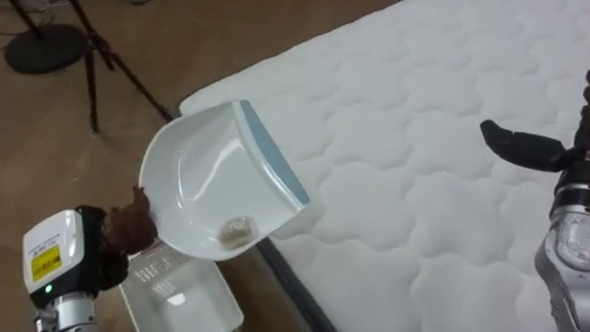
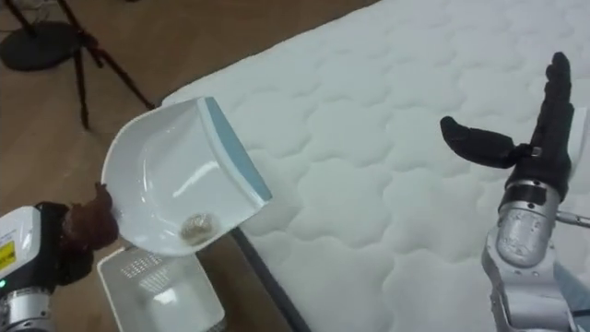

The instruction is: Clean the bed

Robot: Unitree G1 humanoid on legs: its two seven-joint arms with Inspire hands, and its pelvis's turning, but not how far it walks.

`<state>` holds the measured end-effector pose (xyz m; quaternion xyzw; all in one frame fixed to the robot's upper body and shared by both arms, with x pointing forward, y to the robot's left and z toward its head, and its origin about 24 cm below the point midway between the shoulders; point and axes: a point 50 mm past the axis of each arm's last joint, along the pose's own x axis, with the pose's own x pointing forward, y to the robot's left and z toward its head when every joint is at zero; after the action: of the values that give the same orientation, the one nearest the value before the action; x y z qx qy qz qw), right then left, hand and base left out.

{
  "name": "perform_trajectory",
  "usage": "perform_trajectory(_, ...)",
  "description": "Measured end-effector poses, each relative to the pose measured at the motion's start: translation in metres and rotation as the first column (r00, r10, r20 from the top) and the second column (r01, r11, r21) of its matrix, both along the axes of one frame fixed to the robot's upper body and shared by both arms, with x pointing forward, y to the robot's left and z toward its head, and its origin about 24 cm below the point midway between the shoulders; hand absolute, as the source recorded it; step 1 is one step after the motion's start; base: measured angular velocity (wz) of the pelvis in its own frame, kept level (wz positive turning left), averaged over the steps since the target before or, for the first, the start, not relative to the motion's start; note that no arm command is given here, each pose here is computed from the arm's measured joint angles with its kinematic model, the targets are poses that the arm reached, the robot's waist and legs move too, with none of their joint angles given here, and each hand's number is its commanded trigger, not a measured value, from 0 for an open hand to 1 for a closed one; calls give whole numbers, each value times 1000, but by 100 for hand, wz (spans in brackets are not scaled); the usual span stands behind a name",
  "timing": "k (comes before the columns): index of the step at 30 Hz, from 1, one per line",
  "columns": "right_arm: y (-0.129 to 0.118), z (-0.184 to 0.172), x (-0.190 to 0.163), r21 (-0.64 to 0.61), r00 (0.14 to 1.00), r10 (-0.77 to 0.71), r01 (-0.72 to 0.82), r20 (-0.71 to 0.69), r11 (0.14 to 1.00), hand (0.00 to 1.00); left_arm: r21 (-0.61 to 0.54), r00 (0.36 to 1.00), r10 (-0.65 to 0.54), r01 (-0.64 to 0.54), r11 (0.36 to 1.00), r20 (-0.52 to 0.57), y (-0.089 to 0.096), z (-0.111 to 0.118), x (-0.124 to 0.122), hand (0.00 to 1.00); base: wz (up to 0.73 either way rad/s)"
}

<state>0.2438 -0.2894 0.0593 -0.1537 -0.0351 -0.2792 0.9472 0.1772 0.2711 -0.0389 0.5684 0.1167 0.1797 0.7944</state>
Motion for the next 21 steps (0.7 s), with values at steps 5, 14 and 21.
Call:
perform_trajectory(5, 14, -7, 3, 13, 998, 53, -53, -23, 999, 0, 3, 1000, 1, -1, 1000, 27, 1, 5, 3, 100, 36)
perform_trajectory(14, 19, -24, -9, 22, 994, 60, -59, -86, 998, 0, -17, 997, -40, 41, 999, 71, -7, 11, 12, 100, 84)
perform_trajectory(21, 16, -29, -17, 22, 993, 52, -50, -107, 999, 0, 4, 993, -83, 83, 997, 88, -5, 17, 17, 100, 124)
